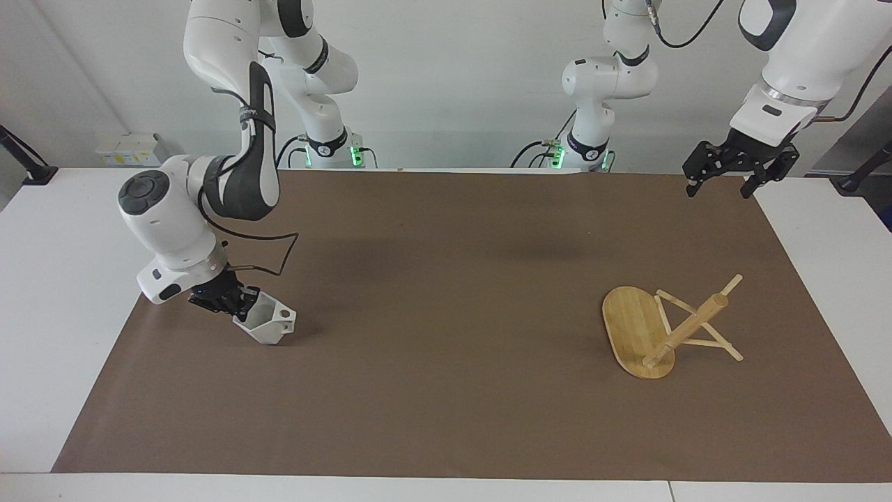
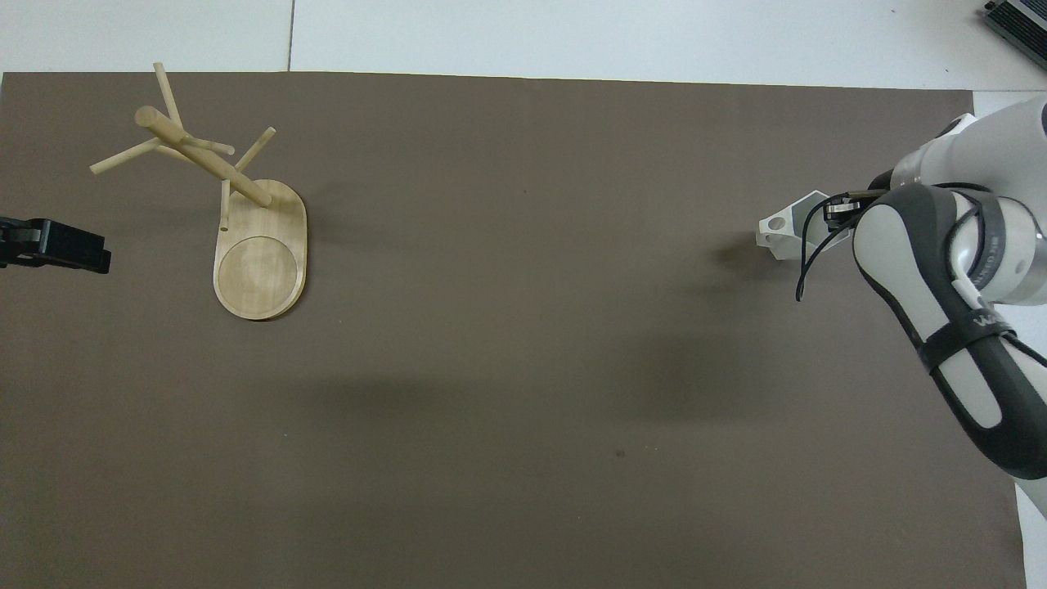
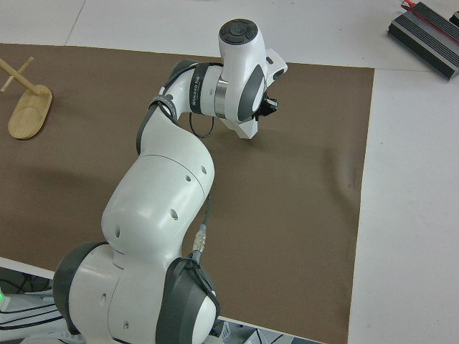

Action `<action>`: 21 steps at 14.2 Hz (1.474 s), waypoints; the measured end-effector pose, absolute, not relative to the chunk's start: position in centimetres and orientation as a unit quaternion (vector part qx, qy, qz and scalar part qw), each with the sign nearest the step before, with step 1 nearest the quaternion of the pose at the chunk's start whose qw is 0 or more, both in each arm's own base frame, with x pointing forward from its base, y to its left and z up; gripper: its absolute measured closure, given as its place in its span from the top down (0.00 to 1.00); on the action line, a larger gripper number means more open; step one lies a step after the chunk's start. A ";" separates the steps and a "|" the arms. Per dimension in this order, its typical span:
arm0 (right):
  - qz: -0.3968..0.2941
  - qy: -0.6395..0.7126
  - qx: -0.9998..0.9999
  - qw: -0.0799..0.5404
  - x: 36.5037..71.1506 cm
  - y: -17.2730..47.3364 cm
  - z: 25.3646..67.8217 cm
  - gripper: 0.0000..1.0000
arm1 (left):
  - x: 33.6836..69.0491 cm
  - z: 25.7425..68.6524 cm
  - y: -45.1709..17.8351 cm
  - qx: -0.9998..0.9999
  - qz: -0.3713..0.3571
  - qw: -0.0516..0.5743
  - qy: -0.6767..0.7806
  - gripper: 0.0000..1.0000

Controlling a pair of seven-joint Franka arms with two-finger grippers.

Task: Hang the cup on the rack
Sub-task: 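Reach the right gripper to the white cup and grasp it, then lift the white cup with the right gripper toward the wooden rack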

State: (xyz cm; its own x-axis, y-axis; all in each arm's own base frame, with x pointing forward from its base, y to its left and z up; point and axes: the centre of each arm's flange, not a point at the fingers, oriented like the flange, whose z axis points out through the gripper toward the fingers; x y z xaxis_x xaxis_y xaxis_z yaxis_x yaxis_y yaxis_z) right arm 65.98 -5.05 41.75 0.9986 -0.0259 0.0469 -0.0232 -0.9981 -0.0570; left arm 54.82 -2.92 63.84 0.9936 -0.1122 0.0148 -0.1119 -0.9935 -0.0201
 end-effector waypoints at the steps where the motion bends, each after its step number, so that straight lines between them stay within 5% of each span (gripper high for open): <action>1: -0.027 0.012 -0.999 0.043 66.0 -4.4 43.9 0.04 | 54.8 63.8 -2.9 -0.998 -0.008 0.010 0.056 1.00; 5: -0.042 -0.012 -0.990 0.133 64.8 1.7 51.3 0.04 | 54.8 63.8 -2.9 -0.998 -0.008 0.010 0.056 1.00; 12: -0.028 0.017 -0.913 0.408 61.2 18.8 59.7 0.04 | 54.8 63.8 -2.9 -0.998 -0.008 0.010 0.056 1.00; 21: -0.048 0.028 -0.872 0.487 59.6 29.3 59.8 0.04 | 54.3 63.7 -4.7 -0.997 0.007 0.010 0.073 1.00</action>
State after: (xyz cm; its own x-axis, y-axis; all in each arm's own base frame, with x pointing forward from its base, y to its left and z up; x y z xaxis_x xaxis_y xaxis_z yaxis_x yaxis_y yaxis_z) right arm 59.62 29.30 59.79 0.9937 -0.0961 0.0568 -0.0021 -0.5250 -0.8511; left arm 54.26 -4.66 63.66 0.9893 -0.1449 -0.0153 -0.1452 -0.9892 -0.0188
